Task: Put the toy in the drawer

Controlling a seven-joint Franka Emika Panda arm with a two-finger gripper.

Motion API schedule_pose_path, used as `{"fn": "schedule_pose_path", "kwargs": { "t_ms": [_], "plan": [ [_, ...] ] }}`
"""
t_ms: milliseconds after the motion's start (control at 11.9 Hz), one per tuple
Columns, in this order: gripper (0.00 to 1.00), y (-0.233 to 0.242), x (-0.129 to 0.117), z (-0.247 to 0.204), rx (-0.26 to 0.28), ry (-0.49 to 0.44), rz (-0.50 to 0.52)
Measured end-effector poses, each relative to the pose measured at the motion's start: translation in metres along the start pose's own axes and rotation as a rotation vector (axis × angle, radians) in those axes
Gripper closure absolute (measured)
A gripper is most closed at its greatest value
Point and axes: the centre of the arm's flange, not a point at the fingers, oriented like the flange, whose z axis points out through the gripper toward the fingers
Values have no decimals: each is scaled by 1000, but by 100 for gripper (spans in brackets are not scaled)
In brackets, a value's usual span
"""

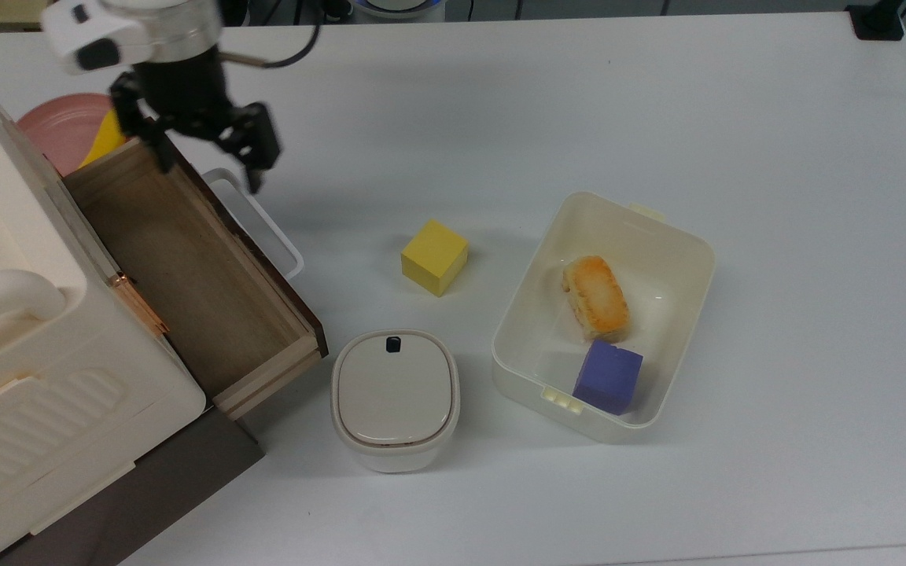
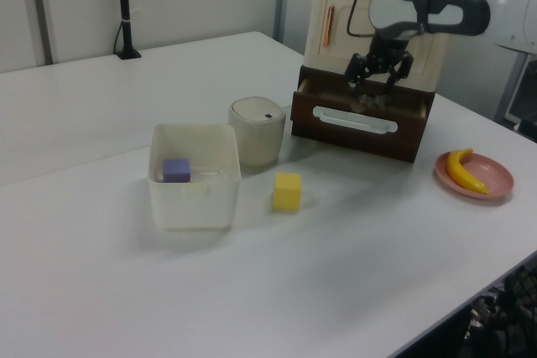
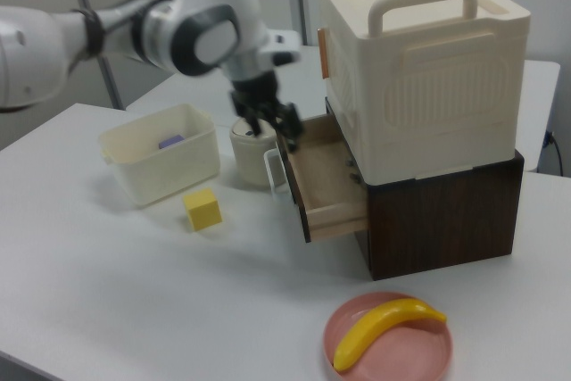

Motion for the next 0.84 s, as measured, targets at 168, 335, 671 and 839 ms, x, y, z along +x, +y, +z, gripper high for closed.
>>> {"fn": "schedule_pose_path", "kwargs": {
  "t_ms": [168, 335, 671, 839],
  "plan": [
    [0, -51, -21, -38, 40, -53, -77],
    [0, -100, -53, -78, 58, -119, -154],
    [0, -150, -80, -71, -9, -180, -170],
    [0, -125, -73, -63, -53, -184, -141]
  ]
}}
